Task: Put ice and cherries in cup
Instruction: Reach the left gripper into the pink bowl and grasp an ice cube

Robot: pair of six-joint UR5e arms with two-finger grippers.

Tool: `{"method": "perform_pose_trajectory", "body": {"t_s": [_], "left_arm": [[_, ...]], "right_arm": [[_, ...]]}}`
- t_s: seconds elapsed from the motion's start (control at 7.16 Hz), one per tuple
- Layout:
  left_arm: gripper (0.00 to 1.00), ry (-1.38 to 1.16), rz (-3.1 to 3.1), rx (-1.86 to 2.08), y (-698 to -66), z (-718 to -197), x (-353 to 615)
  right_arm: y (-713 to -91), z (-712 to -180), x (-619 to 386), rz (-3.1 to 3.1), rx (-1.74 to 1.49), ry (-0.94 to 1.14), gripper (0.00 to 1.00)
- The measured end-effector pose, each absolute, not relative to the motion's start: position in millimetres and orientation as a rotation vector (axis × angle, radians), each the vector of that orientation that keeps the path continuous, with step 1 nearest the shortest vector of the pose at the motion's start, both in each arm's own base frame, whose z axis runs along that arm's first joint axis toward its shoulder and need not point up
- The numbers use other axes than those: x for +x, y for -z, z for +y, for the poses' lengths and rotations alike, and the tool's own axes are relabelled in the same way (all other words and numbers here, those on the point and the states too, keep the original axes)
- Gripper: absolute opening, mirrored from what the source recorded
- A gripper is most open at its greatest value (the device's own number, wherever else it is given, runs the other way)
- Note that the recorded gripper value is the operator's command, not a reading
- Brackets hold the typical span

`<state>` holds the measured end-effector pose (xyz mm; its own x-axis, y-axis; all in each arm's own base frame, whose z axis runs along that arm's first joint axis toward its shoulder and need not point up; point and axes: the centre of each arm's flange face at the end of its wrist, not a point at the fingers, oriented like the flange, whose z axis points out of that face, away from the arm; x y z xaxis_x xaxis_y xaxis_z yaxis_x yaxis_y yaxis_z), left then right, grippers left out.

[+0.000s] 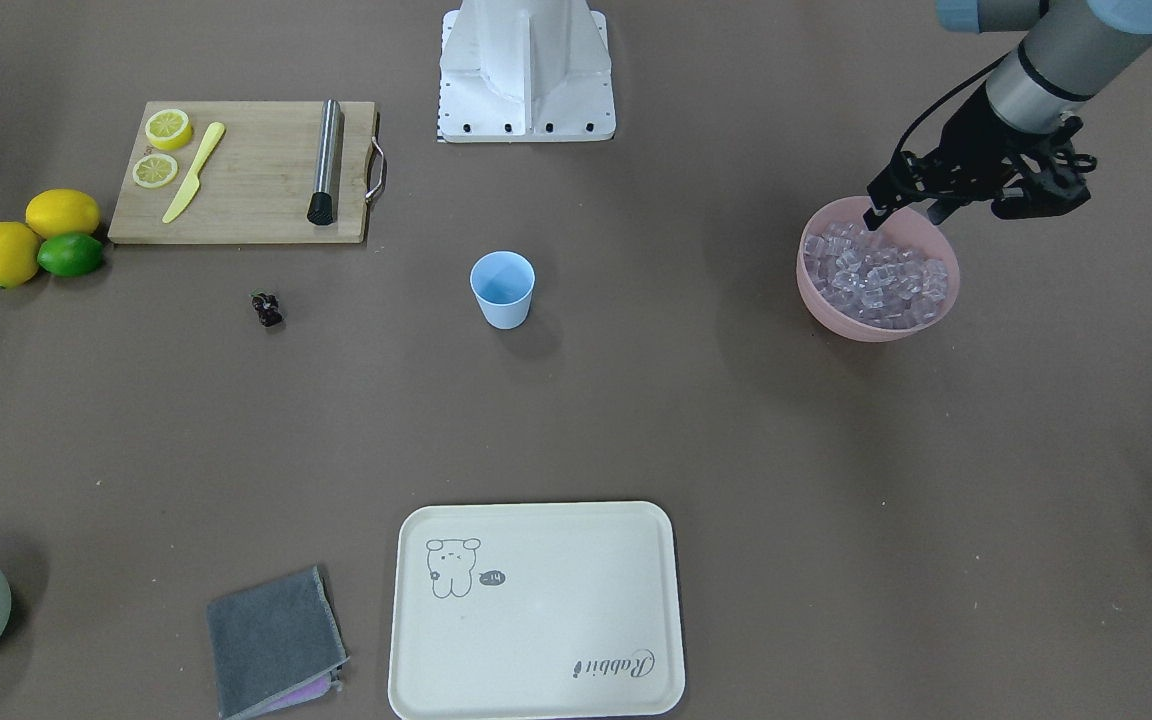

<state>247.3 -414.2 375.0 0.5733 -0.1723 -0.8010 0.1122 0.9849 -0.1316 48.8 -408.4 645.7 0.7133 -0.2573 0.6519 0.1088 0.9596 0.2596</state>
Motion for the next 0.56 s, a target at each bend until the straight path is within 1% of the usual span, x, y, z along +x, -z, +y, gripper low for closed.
{"method": "perform_pose_trajectory", "body": {"t_s": [0.42, 0.56], "left_arm": [[0.63, 0.157, 0.854, -0.029, -394, -405, 289], [0.62, 0.166, 0.848, -0.038, -399, -403, 296]], "right_arm": [[-647, -408, 49, -0.753, 0.206, 0.203, 1.00], [-647, -408, 49, -0.753, 0.205, 0.202, 1.00]]}}
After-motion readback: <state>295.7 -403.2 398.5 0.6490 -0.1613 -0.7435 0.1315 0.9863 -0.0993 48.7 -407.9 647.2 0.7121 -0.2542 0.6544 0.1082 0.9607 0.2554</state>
